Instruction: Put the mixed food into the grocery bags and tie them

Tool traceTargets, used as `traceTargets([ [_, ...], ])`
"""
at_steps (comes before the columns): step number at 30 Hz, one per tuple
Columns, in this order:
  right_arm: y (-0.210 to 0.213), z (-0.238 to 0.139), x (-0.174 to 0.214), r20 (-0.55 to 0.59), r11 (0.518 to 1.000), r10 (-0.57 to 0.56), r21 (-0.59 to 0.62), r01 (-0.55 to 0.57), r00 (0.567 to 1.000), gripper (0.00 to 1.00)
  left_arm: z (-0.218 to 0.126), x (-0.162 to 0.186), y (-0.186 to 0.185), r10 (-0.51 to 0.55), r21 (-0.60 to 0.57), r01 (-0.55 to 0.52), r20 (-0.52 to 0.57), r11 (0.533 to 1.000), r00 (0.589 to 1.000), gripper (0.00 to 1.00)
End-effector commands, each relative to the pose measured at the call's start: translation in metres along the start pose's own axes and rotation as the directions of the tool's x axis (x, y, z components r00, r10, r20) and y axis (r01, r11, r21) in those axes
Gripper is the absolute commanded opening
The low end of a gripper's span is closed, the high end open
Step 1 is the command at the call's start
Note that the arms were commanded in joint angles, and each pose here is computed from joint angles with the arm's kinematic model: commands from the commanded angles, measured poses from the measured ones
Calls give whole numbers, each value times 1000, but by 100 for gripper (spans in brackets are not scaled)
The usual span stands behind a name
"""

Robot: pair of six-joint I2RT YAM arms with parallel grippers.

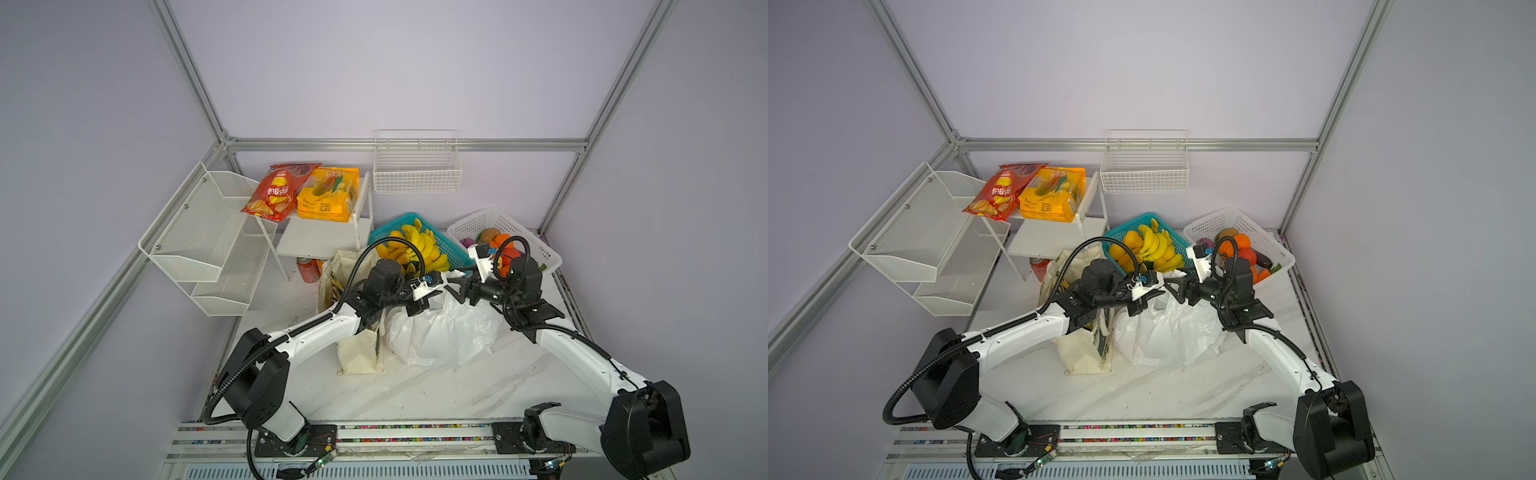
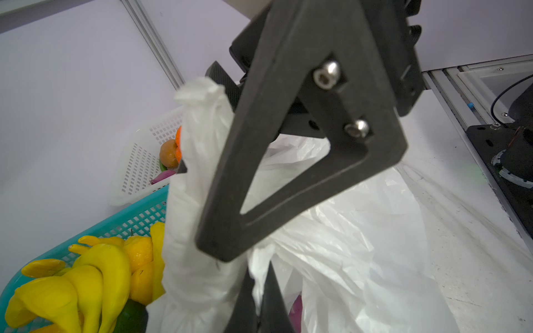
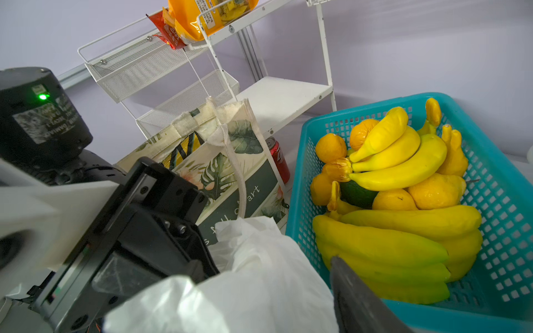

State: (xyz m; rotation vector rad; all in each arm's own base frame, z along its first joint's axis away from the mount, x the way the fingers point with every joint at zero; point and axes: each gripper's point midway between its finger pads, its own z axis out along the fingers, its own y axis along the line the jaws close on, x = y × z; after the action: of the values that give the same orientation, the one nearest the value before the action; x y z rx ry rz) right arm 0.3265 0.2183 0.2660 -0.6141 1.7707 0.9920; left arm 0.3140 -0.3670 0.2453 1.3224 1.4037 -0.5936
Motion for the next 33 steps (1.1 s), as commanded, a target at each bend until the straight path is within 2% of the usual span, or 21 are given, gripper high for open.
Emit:
traceTargets([
  [1,-1,5,-9,18,999,-29,17,28,999,72,2,3,-2,22,3,-22,-3,1000,1000,0],
  [6,-1,11,-11,17,1000,-27,8,27,999,71,3,1,-3,29,6,-29,-3,1000,1000,0],
  [10,-2,14,-7,-1,999,-39,5,39,999,62,3,3,-4,37,2,-37,-12,999,999,0],
  [18,7,13,-7,3,997,-69,-40,69,998,22,3,14,-3,62,-13,-63,-62,998,996,2],
  [24,15,9,-16,34,994,-89,-64,91,995,1,0,43,1,129,-33,-139,-205,990,970,7],
  [27,18,6,-19,54,991,-112,-63,115,992,0,-2,42,-1,137,-17,-144,-221,989,966,14],
  [33,25,-1,-23,62,979,-190,-58,194,980,0,-25,-10,-20,104,55,-102,-46,993,994,47],
])
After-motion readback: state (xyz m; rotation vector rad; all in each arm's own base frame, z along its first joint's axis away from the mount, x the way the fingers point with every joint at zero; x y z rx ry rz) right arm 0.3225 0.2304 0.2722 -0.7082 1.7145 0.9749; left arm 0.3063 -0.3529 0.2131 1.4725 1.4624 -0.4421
